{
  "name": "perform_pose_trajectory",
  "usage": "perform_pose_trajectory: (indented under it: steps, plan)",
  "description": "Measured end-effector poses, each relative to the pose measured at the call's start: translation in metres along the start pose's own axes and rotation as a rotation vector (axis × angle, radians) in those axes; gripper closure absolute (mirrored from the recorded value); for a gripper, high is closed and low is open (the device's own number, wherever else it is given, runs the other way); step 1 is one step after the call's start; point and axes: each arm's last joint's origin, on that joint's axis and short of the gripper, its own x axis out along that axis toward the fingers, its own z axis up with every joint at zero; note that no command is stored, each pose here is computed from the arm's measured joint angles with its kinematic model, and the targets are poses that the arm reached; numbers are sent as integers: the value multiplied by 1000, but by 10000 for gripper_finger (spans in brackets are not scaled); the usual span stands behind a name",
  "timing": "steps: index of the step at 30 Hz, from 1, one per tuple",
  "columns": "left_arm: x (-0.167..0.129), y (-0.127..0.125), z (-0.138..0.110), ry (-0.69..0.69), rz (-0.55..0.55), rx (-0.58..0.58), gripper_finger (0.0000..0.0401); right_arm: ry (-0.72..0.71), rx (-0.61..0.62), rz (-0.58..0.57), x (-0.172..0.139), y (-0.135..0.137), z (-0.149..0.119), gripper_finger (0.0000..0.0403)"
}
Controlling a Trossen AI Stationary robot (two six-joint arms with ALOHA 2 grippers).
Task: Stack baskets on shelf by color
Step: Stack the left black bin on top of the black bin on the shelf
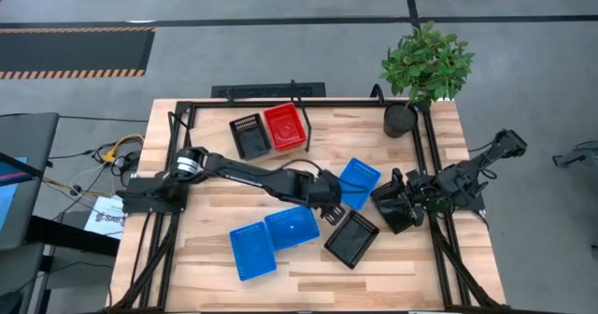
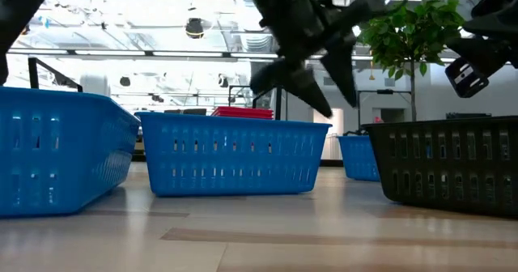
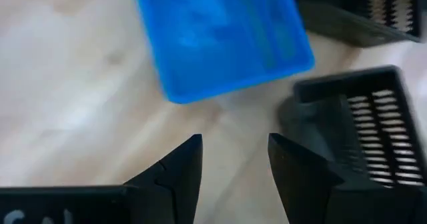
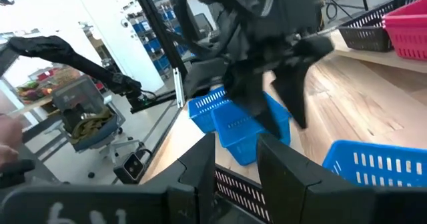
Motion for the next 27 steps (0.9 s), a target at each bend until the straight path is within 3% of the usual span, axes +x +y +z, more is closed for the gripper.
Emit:
perform_pose_trajectory:
  steps: [7, 27]
  plan:
    - [6, -14, -7, 9, -115, -26, 243, 11, -4, -4, 1, 0, -1, 269]
    - [22, -28, -25, -6, -139, -28, 243, 34, -13, -14, 2, -1, -3, 269]
